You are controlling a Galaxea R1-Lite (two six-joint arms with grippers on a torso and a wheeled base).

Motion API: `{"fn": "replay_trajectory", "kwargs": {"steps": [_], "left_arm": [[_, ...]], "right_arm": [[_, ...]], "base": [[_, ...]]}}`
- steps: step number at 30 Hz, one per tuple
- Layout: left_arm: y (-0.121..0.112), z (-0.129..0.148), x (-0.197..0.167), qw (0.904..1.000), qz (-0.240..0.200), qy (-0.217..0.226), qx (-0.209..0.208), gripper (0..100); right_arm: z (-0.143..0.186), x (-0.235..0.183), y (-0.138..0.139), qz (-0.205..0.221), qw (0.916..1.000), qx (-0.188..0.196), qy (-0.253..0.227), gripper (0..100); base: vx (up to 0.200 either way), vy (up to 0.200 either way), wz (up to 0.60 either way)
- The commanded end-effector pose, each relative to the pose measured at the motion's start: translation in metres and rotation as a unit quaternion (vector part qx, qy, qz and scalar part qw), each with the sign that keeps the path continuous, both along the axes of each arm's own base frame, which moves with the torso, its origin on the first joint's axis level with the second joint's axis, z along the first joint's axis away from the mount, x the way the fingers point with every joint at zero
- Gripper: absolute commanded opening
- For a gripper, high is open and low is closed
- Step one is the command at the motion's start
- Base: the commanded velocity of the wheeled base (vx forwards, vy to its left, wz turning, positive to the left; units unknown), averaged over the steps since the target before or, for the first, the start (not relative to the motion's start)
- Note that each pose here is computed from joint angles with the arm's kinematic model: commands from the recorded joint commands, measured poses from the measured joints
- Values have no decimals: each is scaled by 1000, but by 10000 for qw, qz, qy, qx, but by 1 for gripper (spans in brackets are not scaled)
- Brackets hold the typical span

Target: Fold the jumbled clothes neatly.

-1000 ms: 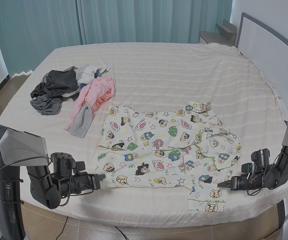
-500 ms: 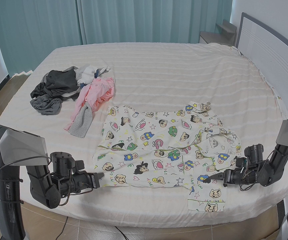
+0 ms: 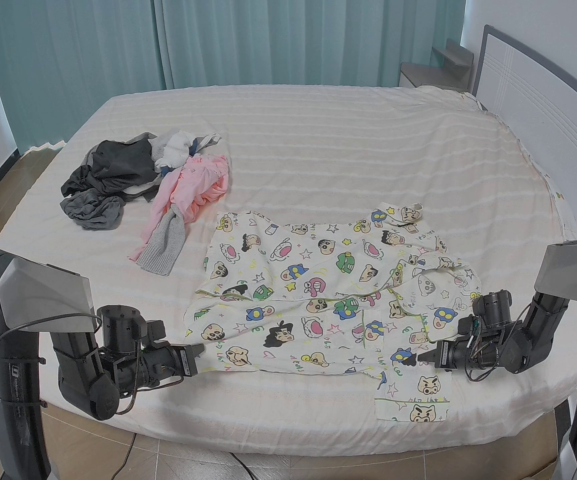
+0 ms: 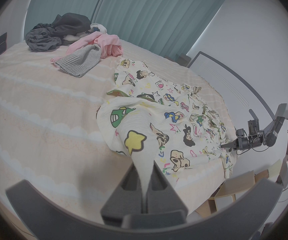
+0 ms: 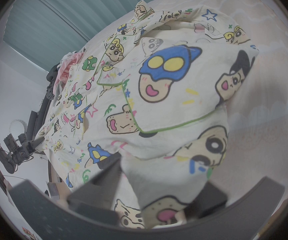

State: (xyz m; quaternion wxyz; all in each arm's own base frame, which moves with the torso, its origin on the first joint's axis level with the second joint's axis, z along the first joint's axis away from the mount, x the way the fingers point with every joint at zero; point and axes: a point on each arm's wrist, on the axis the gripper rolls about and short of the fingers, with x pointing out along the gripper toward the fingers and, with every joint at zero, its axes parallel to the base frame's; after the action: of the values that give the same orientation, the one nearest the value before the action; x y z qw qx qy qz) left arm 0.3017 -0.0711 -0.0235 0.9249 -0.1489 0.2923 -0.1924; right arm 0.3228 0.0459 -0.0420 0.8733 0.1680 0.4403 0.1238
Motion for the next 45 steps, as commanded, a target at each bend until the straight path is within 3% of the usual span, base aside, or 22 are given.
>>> {"fn": "replay_trajectory", "kwargs": {"steps": [1, 6, 13, 19, 26, 45], "left_arm": [[-1, -2, -2, 10000, 3, 46, 31, 0], [-1, -3, -6, 9999, -24, 95, 62, 0], [0, -3, -12, 9998, -8, 173, 111, 0], [-3, -10, -27, 9984, -249, 365, 351, 0], [-2, -10, -26, 9984, -243, 358, 366, 0], [6, -8, -34, 9991, -116, 271, 313, 0]], "right_arm": [[0, -3, -2, 21, 10000, 8, 21, 0], [5, -9, -10, -11, 10000, -16, 26, 0], [9, -32, -16, 200, 9995, 44, 232, 0], [6, -44, -14, 495, 9982, 13, 324, 0], [15, -36, -16, 419, 9991, 41, 97, 0], [15, -48, -15, 457, 9986, 24, 254, 0]], "base": [[0, 0, 0], [0, 0, 0], [0, 0, 0], [0, 0, 0], [0, 0, 0], [0, 0, 0]]}}
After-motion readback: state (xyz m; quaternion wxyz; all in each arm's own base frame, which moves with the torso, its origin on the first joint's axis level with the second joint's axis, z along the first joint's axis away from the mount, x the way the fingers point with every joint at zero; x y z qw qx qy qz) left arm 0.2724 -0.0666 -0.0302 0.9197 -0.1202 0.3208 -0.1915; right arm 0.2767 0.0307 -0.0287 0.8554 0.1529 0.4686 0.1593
